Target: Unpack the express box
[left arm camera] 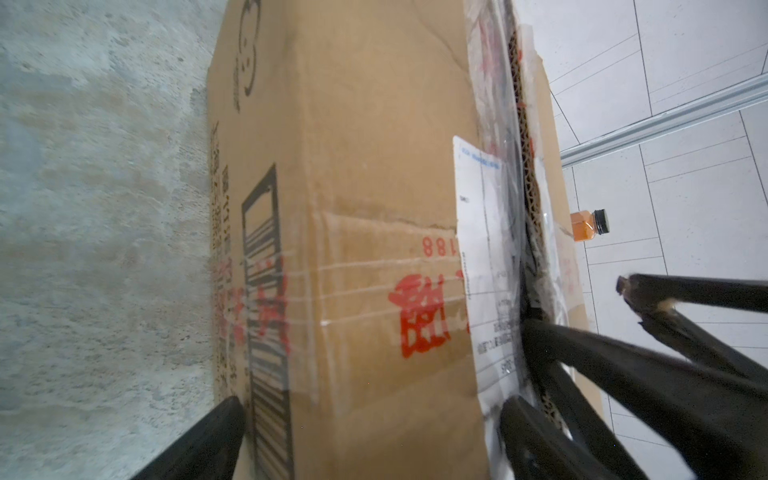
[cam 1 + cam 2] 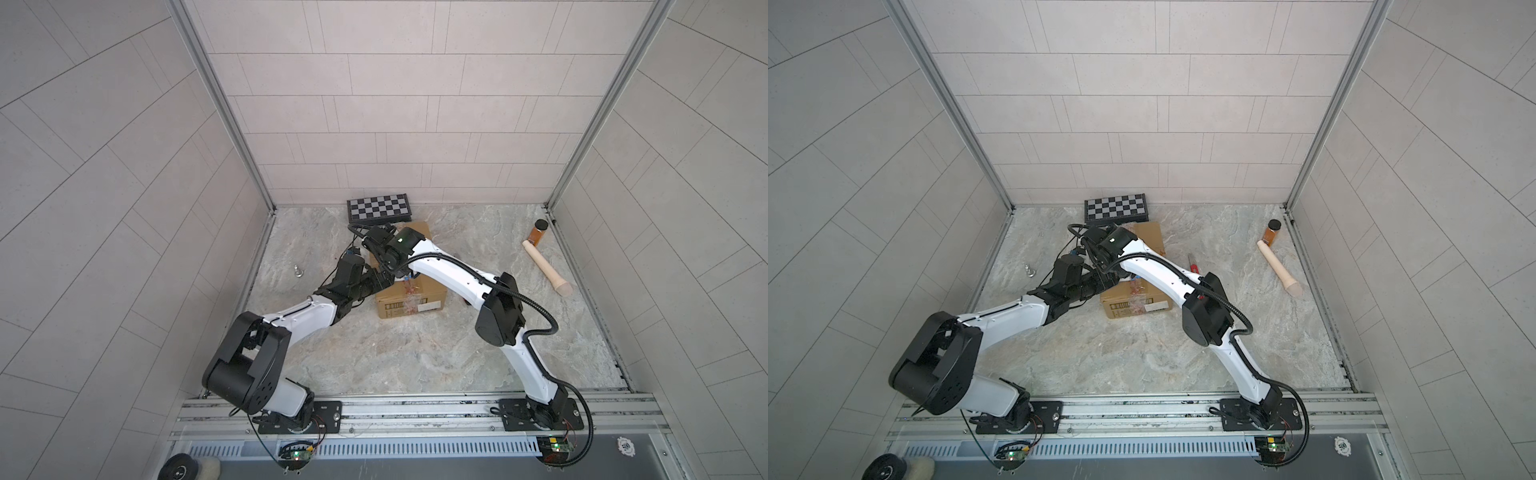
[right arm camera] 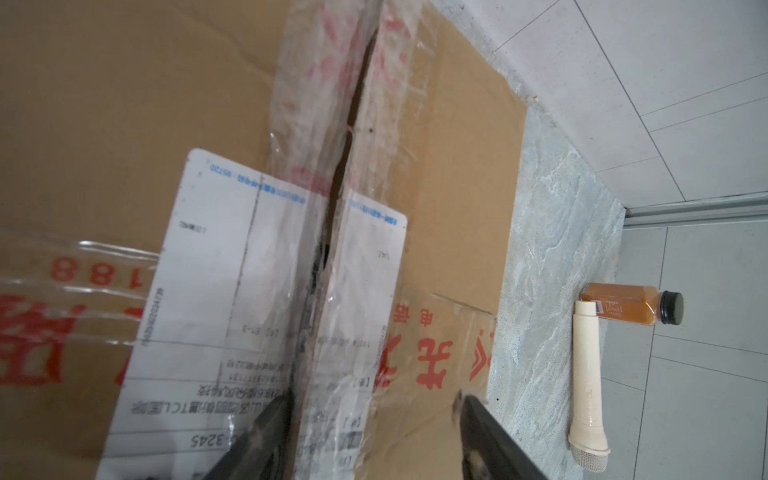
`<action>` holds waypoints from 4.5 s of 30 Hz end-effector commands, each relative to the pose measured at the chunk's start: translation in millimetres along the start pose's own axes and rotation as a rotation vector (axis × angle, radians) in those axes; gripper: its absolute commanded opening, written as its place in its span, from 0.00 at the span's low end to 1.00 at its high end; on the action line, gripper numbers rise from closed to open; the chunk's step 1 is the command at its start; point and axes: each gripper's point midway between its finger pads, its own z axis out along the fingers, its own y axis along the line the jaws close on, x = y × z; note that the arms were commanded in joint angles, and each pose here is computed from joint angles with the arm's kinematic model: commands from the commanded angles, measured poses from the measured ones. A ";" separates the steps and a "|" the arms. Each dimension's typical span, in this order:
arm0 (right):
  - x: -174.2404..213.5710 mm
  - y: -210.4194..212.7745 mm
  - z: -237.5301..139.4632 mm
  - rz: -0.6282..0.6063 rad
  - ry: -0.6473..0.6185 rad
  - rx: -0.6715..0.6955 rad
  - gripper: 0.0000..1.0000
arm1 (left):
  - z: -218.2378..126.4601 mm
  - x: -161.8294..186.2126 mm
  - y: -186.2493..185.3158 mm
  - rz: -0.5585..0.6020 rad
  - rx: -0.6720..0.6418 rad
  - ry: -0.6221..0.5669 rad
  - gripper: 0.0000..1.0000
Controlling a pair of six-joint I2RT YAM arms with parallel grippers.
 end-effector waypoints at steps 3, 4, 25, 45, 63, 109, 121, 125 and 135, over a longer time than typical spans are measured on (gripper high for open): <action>24.7 0.7 17.9 -0.064 0.086 0.049 0.77 | -16.1 104.7 144.4 -0.041 -0.511 0.290 0.98; 25.8 3.3 20.6 -0.063 0.090 0.044 0.78 | -16.3 105.5 145.2 -0.041 -0.513 0.291 0.98; -5.3 -74.5 -23.2 -0.043 -0.013 0.123 0.22 | -28.5 130.7 181.4 -0.063 -0.642 0.334 0.97; 1.5 -133.0 -44.3 0.014 -0.013 0.130 0.16 | -29.5 135.2 183.5 -0.056 -0.665 0.345 0.96; 45.7 -166.8 -45.4 0.279 -0.066 -0.184 0.54 | -31.9 77.8 111.1 -0.003 -0.484 0.245 0.98; 3.8 -114.5 -52.5 0.485 -0.179 -0.371 0.00 | -109.2 -55.4 -73.3 0.352 -0.370 0.024 1.00; 19.4 -106.8 -57.5 0.739 -0.271 -0.550 0.00 | -65.6 -36.8 -123.6 0.570 -0.465 0.131 1.00; 22.0 -100.0 -56.7 0.827 -0.299 -0.614 0.00 | -53.1 -21.6 -116.2 0.633 -0.542 0.186 1.00; 31.5 -112.1 -52.1 0.888 -0.313 -0.640 0.00 | -50.7 -21.5 -77.3 0.754 -0.783 0.241 0.98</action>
